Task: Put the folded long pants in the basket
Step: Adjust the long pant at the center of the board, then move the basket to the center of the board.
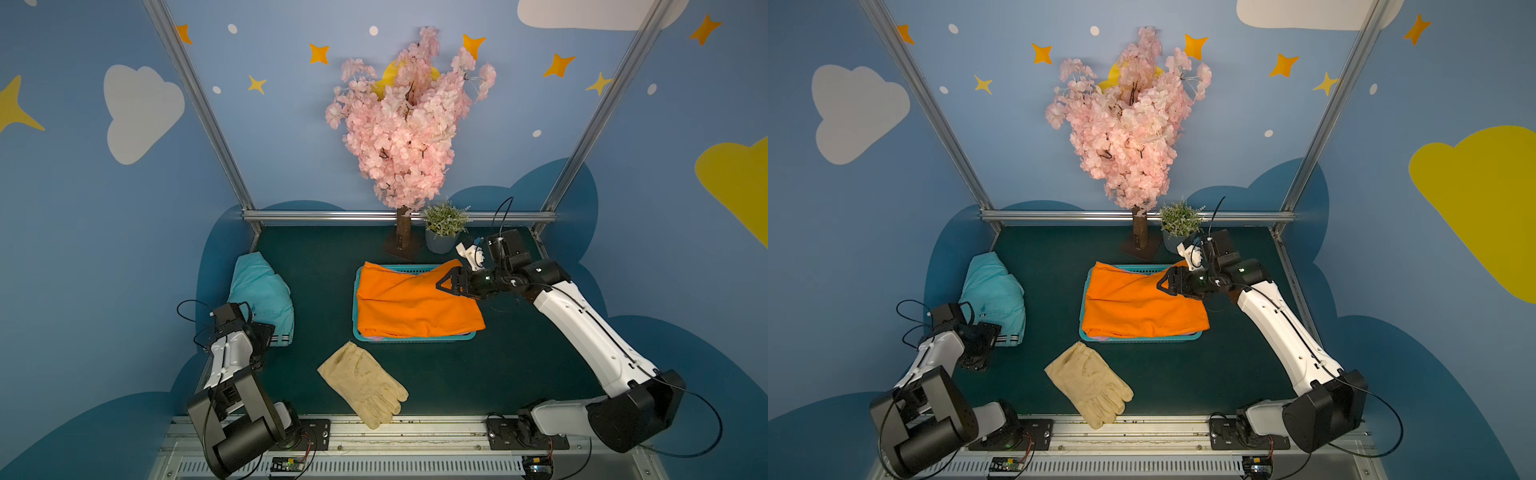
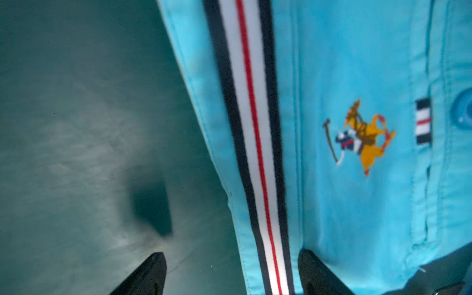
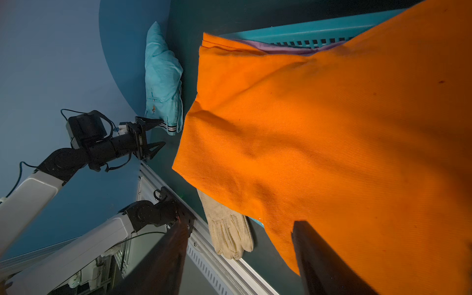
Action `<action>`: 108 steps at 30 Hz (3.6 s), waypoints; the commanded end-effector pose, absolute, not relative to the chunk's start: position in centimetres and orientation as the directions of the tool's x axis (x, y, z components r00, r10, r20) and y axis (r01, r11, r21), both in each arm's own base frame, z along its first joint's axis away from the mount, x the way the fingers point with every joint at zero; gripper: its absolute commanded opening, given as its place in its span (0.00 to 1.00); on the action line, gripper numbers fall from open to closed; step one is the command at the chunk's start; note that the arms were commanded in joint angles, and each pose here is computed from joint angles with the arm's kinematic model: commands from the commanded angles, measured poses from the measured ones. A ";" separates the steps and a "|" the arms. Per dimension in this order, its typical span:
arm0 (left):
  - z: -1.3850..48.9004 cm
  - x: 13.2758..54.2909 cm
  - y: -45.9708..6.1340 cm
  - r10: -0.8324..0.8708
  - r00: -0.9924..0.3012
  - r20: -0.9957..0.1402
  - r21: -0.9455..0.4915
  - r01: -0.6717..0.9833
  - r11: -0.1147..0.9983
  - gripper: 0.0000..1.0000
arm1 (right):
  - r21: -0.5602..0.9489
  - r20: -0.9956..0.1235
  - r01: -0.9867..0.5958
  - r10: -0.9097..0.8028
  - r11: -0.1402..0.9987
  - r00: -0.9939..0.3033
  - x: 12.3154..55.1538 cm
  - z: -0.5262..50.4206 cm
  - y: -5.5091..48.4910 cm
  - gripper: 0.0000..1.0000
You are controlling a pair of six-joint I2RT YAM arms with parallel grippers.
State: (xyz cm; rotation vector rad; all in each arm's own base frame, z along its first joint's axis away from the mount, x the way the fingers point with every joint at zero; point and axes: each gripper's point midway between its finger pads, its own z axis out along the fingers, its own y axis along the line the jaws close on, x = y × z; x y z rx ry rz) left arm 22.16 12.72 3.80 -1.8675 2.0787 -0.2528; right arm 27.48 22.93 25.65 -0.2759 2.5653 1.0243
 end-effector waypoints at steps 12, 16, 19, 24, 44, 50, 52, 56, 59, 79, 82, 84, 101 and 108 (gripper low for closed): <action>1.4 25.9 14.8 -0.999 -0.003 -0.048 -0.494 -0.869 0.027 0.73 | 0.606 -0.368 -0.316 -0.095 0.730 -0.925 26.7 24.9 23.1 0.69; 1.9 26.4 15.0 -0.997 -0.005 -0.077 -0.530 -0.847 0.045 0.51 | 0.600 -0.357 -0.310 -0.100 0.737 -0.929 26.5 24.5 23.0 0.69; 2.5 26.7 15.5 -0.994 -0.005 -0.106 -0.547 -0.835 0.062 0.33 | 0.601 -0.351 -0.307 -0.102 0.738 -0.931 26.4 24.3 23.0 0.69; 4.4 27.1 15.7 -0.988 -0.012 -0.152 -0.585 -0.805 0.099 0.05 | 0.602 -0.345 -0.306 -0.105 0.737 -0.933 26.2 24.1 23.1 0.68; 25.0 23.4 13.8 -0.831 -0.148 -0.536 -0.499 -0.738 0.454 0.02 | 0.579 -0.331 -0.284 -0.098 0.764 -0.939 25.8 23.9 22.3 0.68; 25.6 30.9 9.0 -0.661 -0.507 -0.554 -0.274 -0.638 0.719 0.02 | 0.562 -0.326 -0.279 -0.101 0.779 -0.940 25.5 23.6 21.7 0.68; 23.9 33.9 6.4 -0.592 -0.624 -0.510 -0.212 -0.576 0.790 0.02 | 0.557 -0.327 -0.275 -0.098 0.784 -0.940 25.4 23.4 21.4 0.68; 15.5 39.7 1.4 -0.436 -0.838 -0.329 -0.057 -0.443 0.895 0.02 | 0.550 -0.324 -0.268 -0.093 0.791 -0.941 25.2 23.3 21.0 0.68; 9.1 41.5 -1.7 -0.347 -0.919 -0.188 0.038 -0.360 0.932 0.02 | 0.543 -0.322 -0.267 -0.096 0.797 -0.942 24.8 23.3 20.6 0.67; 20.4 39.5 -2.9 -0.438 -0.869 -0.229 -0.506 -0.278 0.816 0.68 | 0.612 -0.335 -0.270 -0.065 0.743 -0.940 26.9 25.3 25.7 0.66; 19.2 38.7 0.4 -0.562 -0.813 -0.152 -0.586 -0.384 0.714 0.46 | 0.642 -0.331 -0.318 -0.122 0.698 -0.936 26.2 25.7 31.6 0.65; 17.9 38.1 2.2 -0.605 -0.790 -0.095 -0.582 -0.449 0.678 0.36 | 0.649 -0.327 -0.368 -0.193 0.666 -0.925 25.2 25.7 36.4 0.64; 8.0 33.6 12.5 -0.810 -0.585 0.041 -0.321 -0.776 0.543 0.25 | 0.582 -0.047 -0.172 -0.178 0.795 -0.983 28.7 10.7 52.4 0.52; 6.0 31.8 13.8 -0.824 -0.564 0.056 -0.215 -0.813 0.542 0.25 | 0.320 -0.073 -0.092 -0.072 0.943 -0.995 31.6 8.8 41.6 0.53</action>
